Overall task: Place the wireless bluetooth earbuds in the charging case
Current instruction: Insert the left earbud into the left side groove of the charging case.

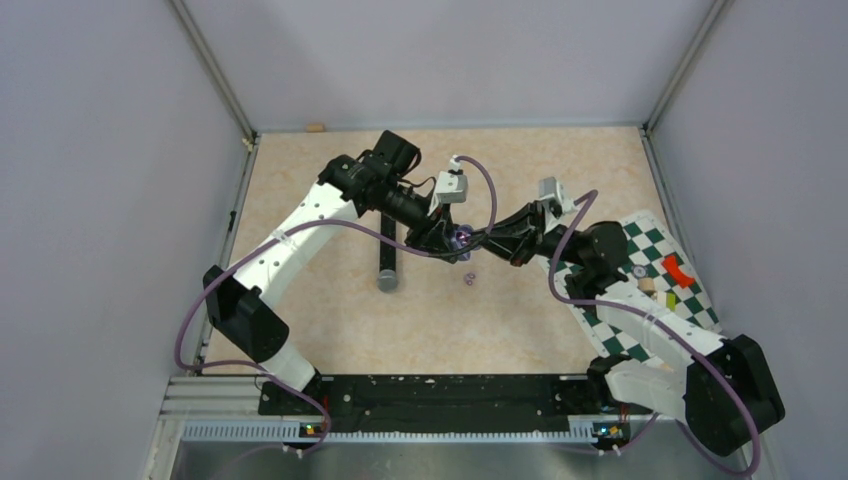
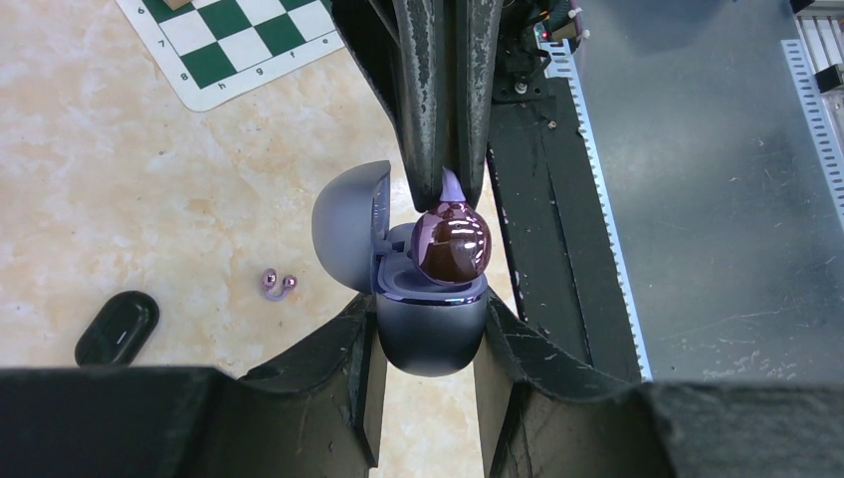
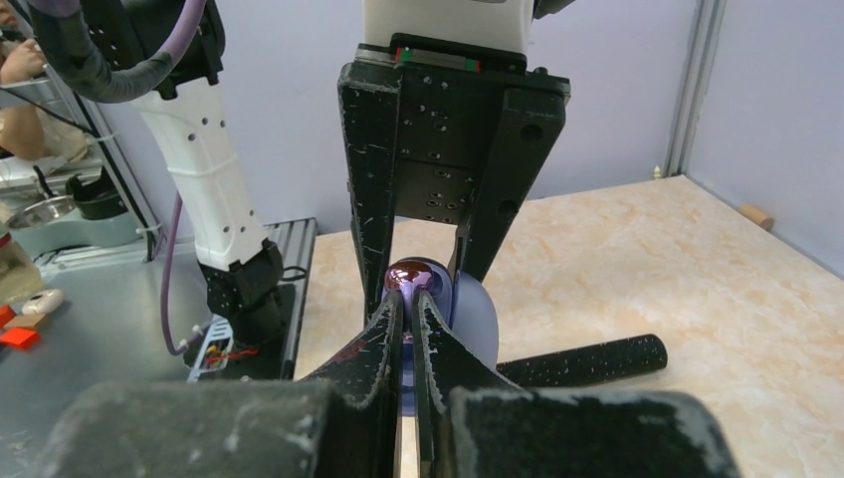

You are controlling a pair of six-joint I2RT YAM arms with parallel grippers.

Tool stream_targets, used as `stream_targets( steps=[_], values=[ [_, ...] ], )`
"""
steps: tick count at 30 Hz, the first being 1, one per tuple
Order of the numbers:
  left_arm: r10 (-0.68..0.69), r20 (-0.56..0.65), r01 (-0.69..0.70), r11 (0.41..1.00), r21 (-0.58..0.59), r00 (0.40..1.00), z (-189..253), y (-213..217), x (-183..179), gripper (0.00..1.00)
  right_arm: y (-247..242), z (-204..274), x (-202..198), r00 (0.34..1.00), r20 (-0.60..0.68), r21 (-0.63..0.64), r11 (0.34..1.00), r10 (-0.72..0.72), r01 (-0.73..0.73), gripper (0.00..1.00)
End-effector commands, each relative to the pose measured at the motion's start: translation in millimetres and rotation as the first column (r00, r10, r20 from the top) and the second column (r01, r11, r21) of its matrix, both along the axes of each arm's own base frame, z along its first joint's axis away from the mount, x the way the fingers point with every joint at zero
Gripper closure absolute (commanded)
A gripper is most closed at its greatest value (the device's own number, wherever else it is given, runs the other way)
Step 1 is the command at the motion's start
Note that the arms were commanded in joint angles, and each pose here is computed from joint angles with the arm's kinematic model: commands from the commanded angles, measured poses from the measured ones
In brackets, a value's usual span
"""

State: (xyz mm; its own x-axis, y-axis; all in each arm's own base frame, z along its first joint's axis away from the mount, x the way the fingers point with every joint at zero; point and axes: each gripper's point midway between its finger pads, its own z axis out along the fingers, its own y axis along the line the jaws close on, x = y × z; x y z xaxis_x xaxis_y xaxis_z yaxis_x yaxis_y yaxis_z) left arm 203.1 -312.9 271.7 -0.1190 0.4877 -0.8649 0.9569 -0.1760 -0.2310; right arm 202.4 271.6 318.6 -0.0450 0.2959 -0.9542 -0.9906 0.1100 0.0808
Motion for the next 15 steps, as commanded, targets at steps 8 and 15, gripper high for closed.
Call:
stream_targets(
  steps=[8,15],
  values=[
    [-0.027,0.042,0.029,0.998,-0.057,0.999,18.9,-3.8,-3.0,1.0,3.1,1.9,0.2,0.999,0.048,-0.002,1.0,-0.008,0.008,1.0],
    [-0.027,0.041,0.03,0.998,-0.058,0.999,19.1,-4.1,-3.1,1.0,5.1,-1.3,-0.3,0.998,0.055,-0.014,1.0,-0.001,0.002,1.0]
  ],
)
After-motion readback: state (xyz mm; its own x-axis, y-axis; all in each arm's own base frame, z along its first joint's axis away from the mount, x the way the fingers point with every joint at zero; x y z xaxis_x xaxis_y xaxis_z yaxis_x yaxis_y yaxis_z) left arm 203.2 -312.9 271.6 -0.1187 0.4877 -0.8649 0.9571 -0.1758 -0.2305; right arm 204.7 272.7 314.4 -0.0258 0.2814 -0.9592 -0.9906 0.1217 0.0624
